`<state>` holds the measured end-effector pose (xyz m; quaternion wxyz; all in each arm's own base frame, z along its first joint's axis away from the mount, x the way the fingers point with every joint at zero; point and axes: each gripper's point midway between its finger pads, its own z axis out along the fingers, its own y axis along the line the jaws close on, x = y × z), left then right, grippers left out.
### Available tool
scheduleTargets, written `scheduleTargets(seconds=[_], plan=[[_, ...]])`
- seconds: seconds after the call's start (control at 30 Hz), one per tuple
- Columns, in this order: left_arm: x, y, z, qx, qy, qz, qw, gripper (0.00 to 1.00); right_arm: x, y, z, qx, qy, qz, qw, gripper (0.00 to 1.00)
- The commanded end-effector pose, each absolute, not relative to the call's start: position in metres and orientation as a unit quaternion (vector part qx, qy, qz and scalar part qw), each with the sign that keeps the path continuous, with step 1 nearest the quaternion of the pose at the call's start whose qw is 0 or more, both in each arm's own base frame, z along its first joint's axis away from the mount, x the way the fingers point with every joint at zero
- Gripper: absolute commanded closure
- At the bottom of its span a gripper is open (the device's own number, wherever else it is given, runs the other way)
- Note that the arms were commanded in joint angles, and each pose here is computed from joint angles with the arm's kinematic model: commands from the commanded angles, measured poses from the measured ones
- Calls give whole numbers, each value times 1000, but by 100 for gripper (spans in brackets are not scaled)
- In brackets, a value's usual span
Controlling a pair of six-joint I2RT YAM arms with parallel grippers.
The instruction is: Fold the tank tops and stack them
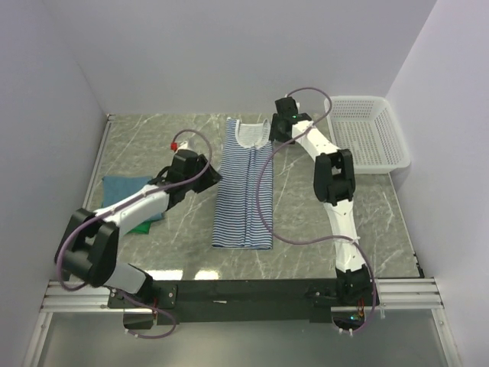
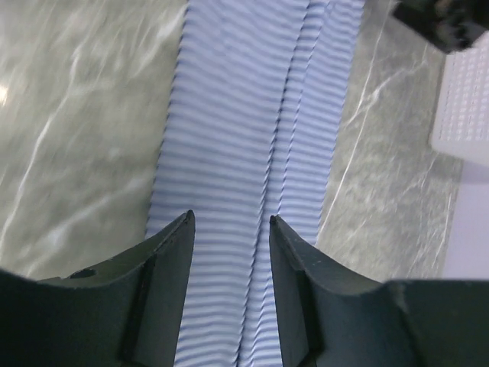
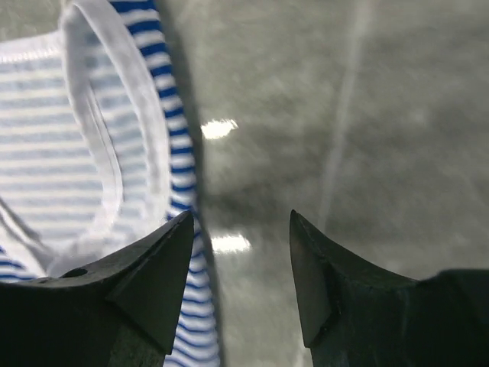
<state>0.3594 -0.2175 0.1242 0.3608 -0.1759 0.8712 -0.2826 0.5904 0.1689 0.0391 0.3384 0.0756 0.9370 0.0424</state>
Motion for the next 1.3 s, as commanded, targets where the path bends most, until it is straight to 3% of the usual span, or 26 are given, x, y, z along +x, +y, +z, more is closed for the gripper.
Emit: scheduleTargets(seconds=[0.0, 0.03, 0.07, 0.1, 0.17, 0.2, 0.27, 0.3, 0.43, 0.6, 0.8, 1.27], plan=[[327, -213, 130, -182, 863, -304, 360, 51, 565, 151, 126, 108, 915, 39, 386, 40], [320, -209, 126, -184, 864, -298, 361, 51, 550, 145, 161, 121, 904, 46, 408, 40], [302, -205, 106, -185, 874, -284, 347, 51, 541, 144, 168, 142, 897, 59, 414, 40], [293, -201, 108, -187, 872, -284, 353, 52, 509, 142, 137, 139, 913, 51, 380, 40], [264, -201, 86, -177, 885, -268, 337, 53, 473, 144, 167, 150, 901, 76, 401, 40], [255, -201, 86, -176, 884, -268, 340, 54, 442, 151, 140, 135, 912, 68, 381, 41], [229, -204, 74, -169, 890, -260, 334, 55, 406, 156, 156, 139, 902, 83, 401, 41], [222, -204, 71, -169, 890, -258, 335, 55, 372, 158, 125, 126, 918, 78, 369, 41], [200, -202, 58, -175, 892, -253, 331, 57, 295, 168, 105, 119, 918, 125, 358, 44], [188, -198, 45, -166, 898, -241, 328, 57, 229, 177, 66, 108, 927, 160, 322, 45], [181, -198, 29, -156, 908, -223, 319, 55, 191, 197, 53, 97, 930, 180, 307, 45], [171, -192, 5, -147, 919, -195, 310, 63, 159, 218, 25, 84, 941, 178, 275, 47]])
